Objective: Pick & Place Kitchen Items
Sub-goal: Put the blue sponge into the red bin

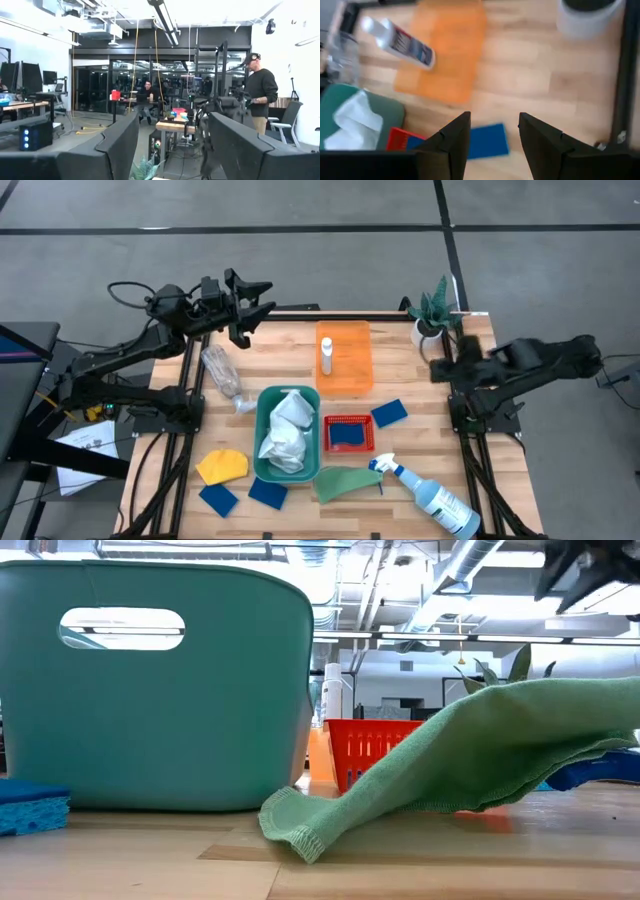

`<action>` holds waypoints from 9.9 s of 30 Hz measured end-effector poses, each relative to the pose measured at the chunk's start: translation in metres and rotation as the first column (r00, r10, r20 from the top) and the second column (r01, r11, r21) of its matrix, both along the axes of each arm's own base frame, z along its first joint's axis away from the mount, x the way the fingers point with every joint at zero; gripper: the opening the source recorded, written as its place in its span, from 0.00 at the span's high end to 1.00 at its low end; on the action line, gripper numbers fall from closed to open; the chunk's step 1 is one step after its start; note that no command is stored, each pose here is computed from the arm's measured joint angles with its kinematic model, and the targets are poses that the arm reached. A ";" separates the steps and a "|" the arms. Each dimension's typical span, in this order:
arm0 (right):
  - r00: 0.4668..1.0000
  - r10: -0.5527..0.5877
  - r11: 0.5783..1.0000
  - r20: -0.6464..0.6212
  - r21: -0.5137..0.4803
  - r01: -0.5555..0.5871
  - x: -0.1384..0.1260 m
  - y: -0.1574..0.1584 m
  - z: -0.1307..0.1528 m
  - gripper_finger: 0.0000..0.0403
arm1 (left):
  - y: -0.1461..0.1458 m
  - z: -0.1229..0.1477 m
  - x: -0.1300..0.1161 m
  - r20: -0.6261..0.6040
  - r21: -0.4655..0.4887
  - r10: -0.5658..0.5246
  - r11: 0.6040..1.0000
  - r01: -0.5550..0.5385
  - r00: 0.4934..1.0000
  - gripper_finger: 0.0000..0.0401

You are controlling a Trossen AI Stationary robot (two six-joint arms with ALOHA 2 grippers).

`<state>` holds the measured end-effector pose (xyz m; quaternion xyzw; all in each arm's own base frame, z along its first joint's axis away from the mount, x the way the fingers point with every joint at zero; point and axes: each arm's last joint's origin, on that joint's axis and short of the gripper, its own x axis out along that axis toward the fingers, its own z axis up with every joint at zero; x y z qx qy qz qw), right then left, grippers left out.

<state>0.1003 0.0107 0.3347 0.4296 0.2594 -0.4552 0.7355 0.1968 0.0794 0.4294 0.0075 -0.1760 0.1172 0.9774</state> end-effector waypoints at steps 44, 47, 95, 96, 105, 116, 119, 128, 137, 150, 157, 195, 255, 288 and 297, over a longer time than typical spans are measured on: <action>0.934 0.302 0.856 -0.188 0.486 -0.179 0.070 -0.044 -0.176 0.60 | 0.001 0.000 0.000 0.023 -0.082 0.006 0.997 -0.004 1.000 0.57; 0.922 0.334 0.845 -0.195 0.495 -0.202 0.074 -0.049 -0.183 0.60 | 0.001 0.000 0.000 0.023 -0.083 0.006 0.997 -0.004 1.000 0.57; 0.868 0.459 0.767 -0.188 0.576 -0.281 0.091 -0.006 -0.199 1.00 | 0.001 -0.001 0.000 0.017 -0.086 0.006 0.996 -0.004 1.000 0.64; 0.870 0.457 0.767 -0.186 0.578 -0.279 0.090 -0.003 -0.197 1.00 | 0.001 -0.001 0.000 0.017 -0.086 0.006 0.996 -0.004 1.000 0.64; 0.915 0.352 0.810 -0.195 0.554 -0.193 0.063 0.011 -0.172 1.00 | 0.001 -0.001 0.000 0.016 -0.086 0.006 0.996 -0.005 1.000 0.65; 0.980 0.189 0.841 -0.064 0.525 -0.128 0.038 0.022 -0.145 1.00 | 0.001 -0.001 0.000 0.013 -0.086 0.006 0.996 -0.005 1.000 0.65; 0.985 0.168 0.840 -0.038 0.529 -0.123 0.036 0.027 -0.142 1.00 | 0.001 -0.001 0.000 0.013 -0.086 0.007 0.996 -0.005 1.000 0.65; 0.990 0.090 0.850 0.105 0.511 -0.131 0.042 0.041 -0.136 1.00 | 0.001 -0.001 0.000 0.010 -0.088 0.006 0.996 -0.006 1.000 0.65; 0.976 0.070 0.852 0.208 0.496 -0.167 0.050 0.044 -0.130 1.00 | 0.001 -0.001 0.000 0.010 -0.088 0.006 0.996 -0.006 1.000 0.65; 0.956 0.099 0.877 0.276 0.429 -0.215 0.088 0.043 -0.113 1.00 | 0.001 -0.002 0.000 0.007 -0.089 0.006 0.996 -0.006 1.000 0.65; 0.955 0.146 0.880 0.258 0.407 -0.244 0.117 0.042 -0.109 1.00 | 0.001 -0.002 0.000 0.007 -0.089 0.006 0.996 -0.005 1.000 0.65; 0.980 0.163 0.855 0.116 0.479 -0.199 0.165 0.049 -0.139 1.00 | 0.000 -0.005 0.002 -0.039 -0.087 -0.058 0.995 0.054 0.998 0.65; 0.991 0.120 0.870 0.052 0.475 -0.131 0.173 0.049 -0.150 1.00 | 0.000 -0.005 0.002 -0.042 -0.078 -0.059 0.995 0.056 0.997 0.65; 0.983 0.182 0.860 0.008 0.484 -0.163 0.191 0.048 -0.159 1.00 | 0.000 -0.009 0.003 -0.074 -0.101 -0.063 0.993 0.056 0.995 0.65; 0.982 0.191 0.865 -0.001 0.473 -0.168 0.190 0.047 -0.159 0.96 | 0.000 -0.009 0.003 -0.074 -0.102 -0.063 0.993 0.056 0.995 0.65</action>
